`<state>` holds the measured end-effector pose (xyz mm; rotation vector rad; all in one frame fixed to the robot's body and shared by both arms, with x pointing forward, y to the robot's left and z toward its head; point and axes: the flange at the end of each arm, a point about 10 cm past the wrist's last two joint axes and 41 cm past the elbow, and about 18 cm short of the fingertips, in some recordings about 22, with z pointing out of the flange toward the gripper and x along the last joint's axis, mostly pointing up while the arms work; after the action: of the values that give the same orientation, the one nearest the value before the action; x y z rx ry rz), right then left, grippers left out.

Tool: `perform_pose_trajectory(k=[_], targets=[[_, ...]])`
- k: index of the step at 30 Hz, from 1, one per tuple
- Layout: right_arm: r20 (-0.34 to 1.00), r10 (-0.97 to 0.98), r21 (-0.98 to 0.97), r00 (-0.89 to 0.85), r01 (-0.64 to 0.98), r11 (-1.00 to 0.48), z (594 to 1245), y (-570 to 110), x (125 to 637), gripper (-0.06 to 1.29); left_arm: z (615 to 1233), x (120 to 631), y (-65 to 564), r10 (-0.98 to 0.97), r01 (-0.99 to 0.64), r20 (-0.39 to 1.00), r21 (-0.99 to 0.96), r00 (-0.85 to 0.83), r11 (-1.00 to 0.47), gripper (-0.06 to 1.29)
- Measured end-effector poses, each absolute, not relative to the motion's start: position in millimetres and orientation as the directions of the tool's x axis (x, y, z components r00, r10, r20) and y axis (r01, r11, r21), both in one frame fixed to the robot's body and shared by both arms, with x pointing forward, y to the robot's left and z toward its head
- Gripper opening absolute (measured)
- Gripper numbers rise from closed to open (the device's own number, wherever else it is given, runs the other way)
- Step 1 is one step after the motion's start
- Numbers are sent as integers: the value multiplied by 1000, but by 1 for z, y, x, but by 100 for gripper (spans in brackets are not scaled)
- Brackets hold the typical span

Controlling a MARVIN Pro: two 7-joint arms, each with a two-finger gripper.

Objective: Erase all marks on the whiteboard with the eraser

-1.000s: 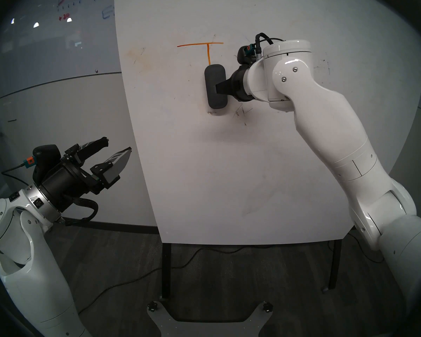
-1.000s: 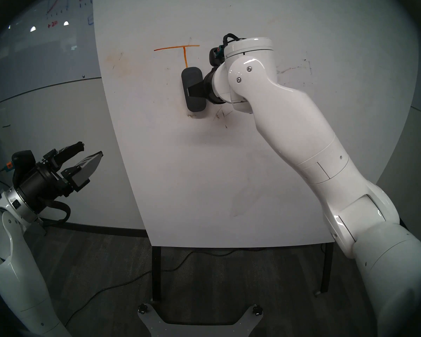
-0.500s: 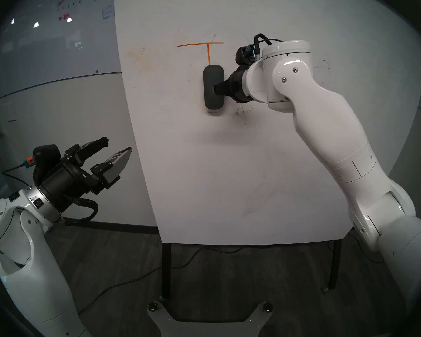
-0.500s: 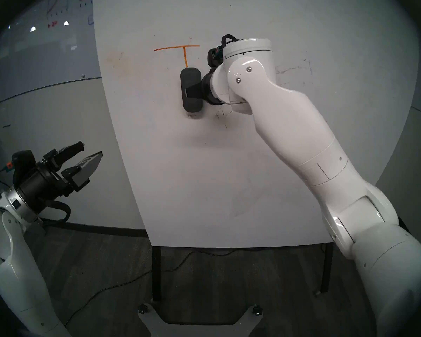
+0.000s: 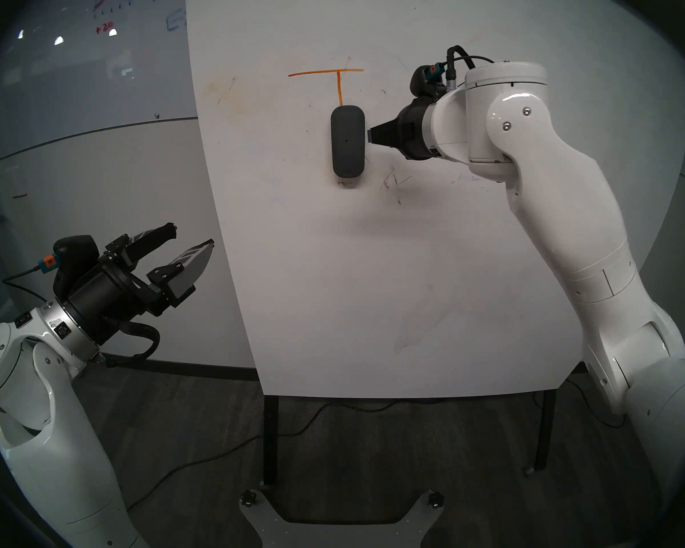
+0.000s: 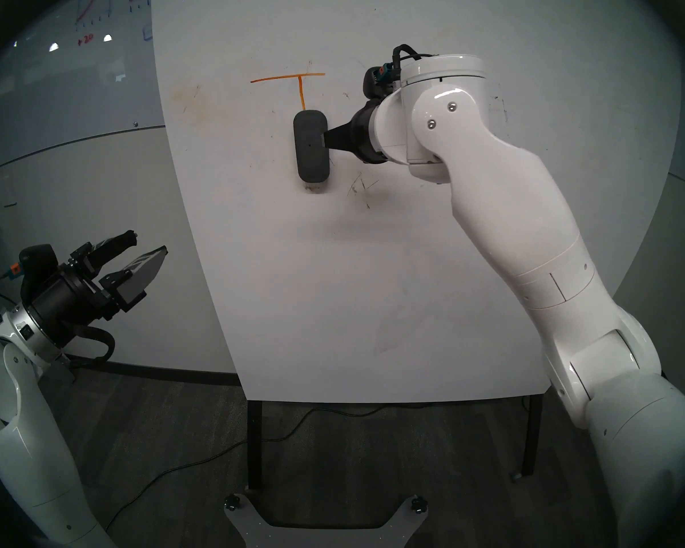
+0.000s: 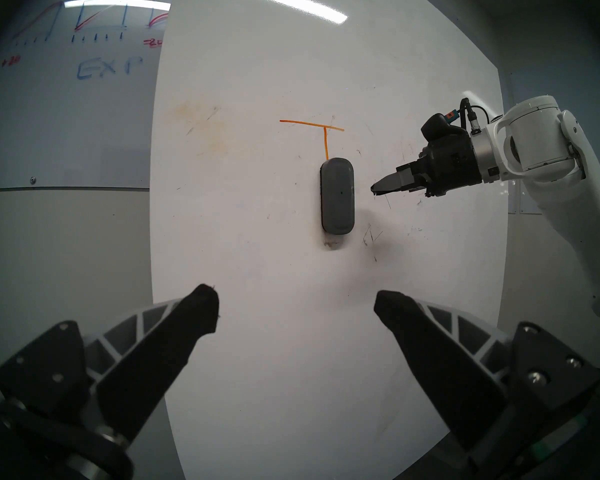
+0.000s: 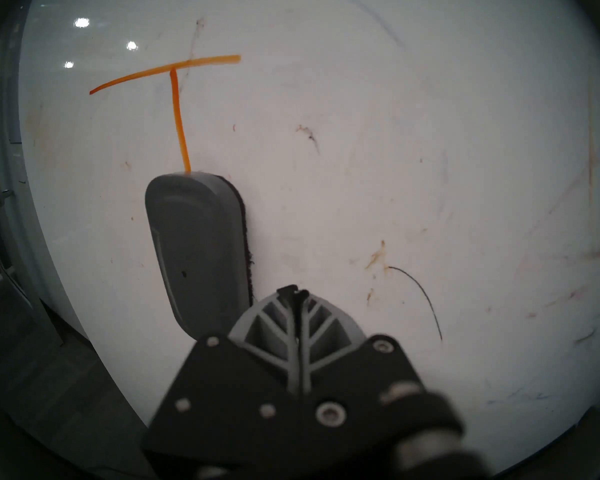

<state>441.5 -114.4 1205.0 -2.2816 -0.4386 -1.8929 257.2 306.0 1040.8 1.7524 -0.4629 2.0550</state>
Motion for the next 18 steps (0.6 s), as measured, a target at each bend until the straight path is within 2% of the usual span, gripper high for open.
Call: perform_pose_trajectory(k=[18], targets=[[979, 65, -6, 196, 343, -939, 1191, -172, 390, -3, 1041, 257, 306, 86, -501, 987, 7, -135, -866, 125]])
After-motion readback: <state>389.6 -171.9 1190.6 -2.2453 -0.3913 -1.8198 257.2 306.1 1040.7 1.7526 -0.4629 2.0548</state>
